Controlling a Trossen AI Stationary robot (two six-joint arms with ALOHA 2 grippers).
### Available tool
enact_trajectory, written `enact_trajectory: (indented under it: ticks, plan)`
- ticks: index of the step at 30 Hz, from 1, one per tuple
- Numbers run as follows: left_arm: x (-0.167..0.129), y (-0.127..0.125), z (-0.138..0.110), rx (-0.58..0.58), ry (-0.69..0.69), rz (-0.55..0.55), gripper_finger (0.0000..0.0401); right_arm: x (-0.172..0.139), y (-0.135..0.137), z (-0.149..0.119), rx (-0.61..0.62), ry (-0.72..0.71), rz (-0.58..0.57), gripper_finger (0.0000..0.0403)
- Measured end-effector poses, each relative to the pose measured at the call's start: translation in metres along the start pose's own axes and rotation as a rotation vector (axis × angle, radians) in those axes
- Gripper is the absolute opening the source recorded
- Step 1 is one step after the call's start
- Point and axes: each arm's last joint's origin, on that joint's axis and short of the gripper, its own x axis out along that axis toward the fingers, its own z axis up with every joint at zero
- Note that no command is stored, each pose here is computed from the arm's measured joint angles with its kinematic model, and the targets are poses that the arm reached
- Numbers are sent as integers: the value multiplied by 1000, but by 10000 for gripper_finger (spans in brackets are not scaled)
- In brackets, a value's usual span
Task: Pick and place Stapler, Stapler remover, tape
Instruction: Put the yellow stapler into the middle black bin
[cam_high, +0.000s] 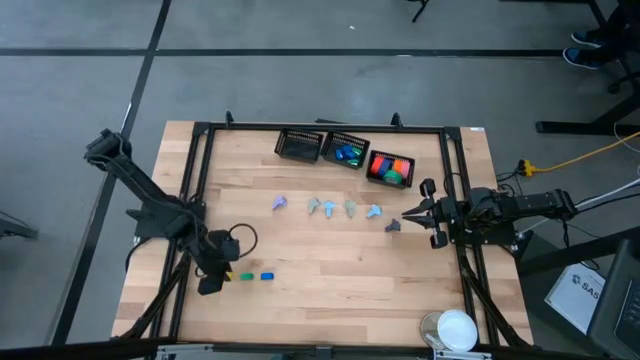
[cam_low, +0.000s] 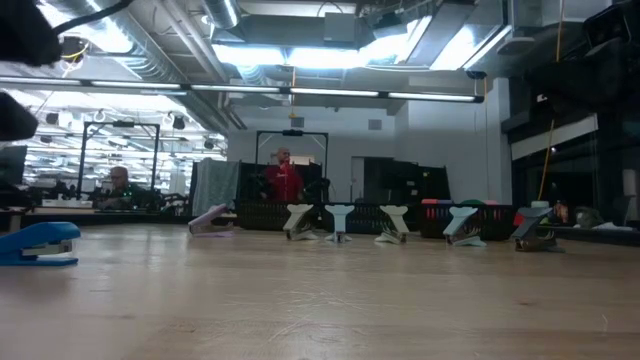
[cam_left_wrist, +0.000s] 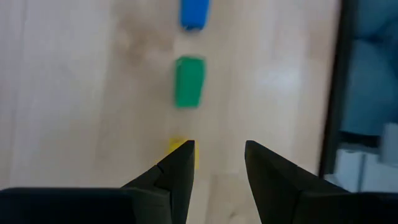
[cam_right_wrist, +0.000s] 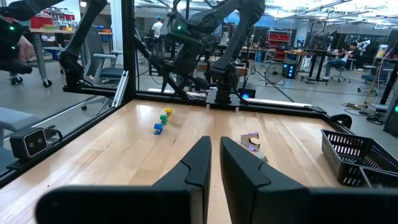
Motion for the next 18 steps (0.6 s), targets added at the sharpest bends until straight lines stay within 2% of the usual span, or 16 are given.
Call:
enact_trajectory:
  ticks: [4, 18]
  plan:
    - [5, 1, -5, 13, 19, 62, 139, 0, 0, 0, 0, 0, 0, 39]
    - [26, -2, -15, 58, 44, 180, 139, 0, 0, 0, 0, 0, 0, 39]
